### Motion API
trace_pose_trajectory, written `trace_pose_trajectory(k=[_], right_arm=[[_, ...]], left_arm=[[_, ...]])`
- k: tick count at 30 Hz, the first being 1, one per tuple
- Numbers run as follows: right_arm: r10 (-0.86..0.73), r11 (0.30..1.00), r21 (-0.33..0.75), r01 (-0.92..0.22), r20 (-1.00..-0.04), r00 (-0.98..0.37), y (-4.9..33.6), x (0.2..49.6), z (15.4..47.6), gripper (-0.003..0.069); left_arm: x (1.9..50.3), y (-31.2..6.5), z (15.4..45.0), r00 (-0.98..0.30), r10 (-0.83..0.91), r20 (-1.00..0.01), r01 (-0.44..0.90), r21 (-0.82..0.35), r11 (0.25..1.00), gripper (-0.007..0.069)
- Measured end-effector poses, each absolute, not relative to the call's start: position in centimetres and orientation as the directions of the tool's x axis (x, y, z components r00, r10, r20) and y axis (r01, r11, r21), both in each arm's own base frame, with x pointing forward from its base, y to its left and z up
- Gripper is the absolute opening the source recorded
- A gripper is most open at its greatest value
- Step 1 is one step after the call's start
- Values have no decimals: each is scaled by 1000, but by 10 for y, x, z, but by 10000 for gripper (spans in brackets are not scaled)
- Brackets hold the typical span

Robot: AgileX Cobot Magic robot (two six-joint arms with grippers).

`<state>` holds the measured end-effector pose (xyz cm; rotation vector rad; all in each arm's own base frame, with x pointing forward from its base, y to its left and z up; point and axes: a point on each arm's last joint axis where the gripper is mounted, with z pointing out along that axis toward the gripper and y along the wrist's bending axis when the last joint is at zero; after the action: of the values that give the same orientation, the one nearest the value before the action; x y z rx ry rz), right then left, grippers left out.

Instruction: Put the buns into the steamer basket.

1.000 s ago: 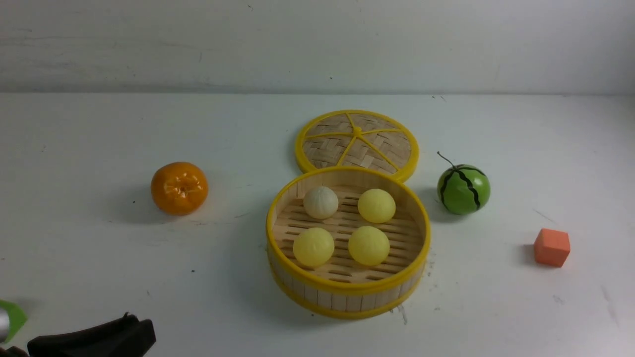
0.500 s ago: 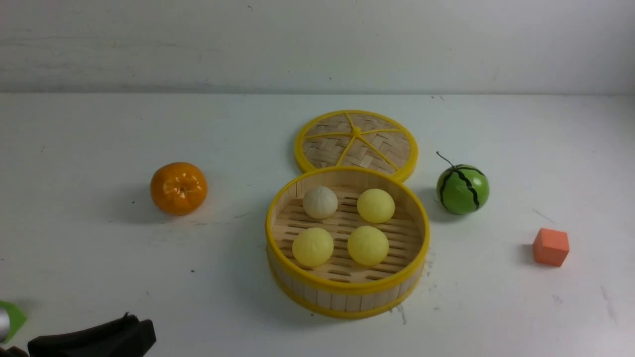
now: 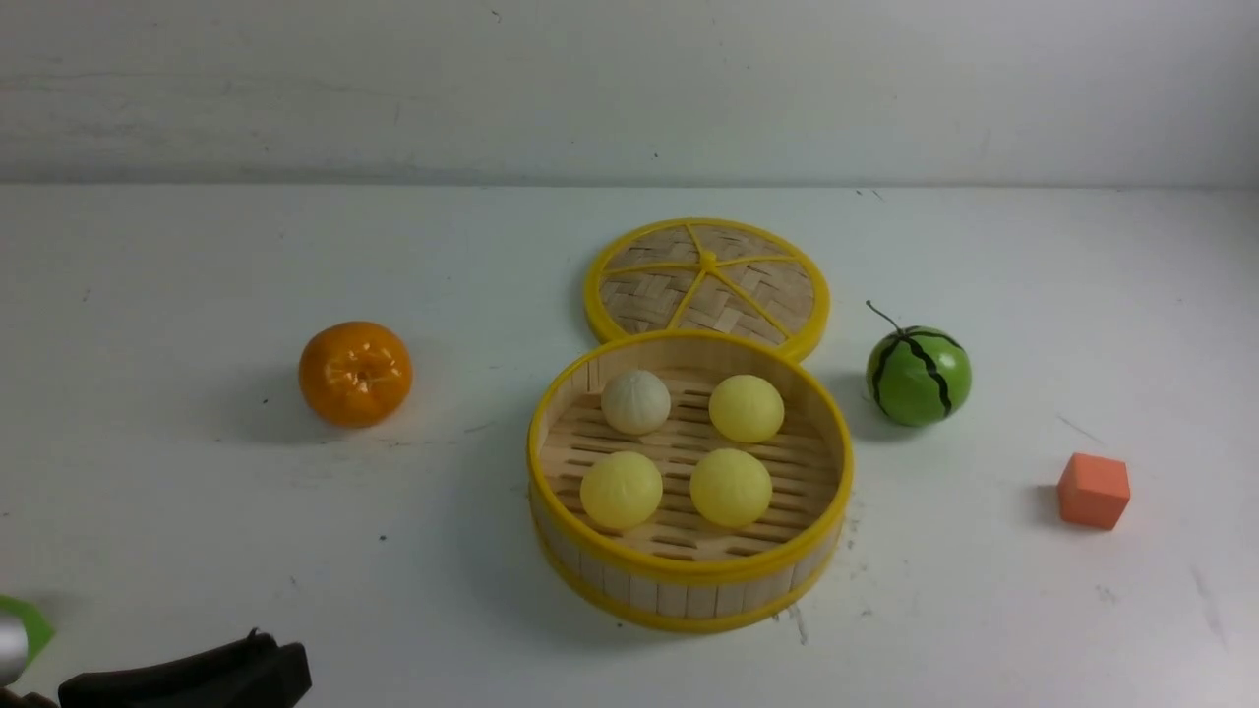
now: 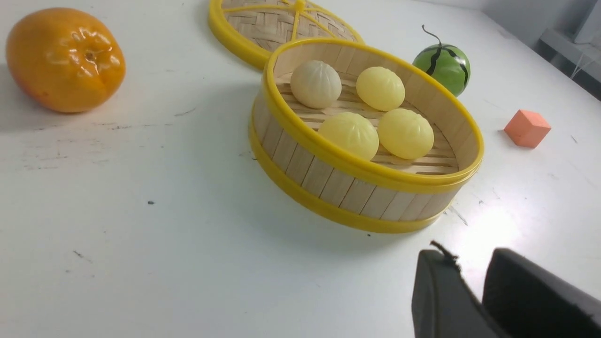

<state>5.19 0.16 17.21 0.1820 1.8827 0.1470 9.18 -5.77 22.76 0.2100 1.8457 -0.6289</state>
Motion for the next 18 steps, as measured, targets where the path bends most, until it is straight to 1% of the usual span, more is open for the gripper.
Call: trace_pose_trajectory(k=[18], right_arm=[[199,980,192,52,-930,-308,2,52,172,4]], left_arm=[[91,-58,226,-366,-154,-918,443,-317,838,165]])
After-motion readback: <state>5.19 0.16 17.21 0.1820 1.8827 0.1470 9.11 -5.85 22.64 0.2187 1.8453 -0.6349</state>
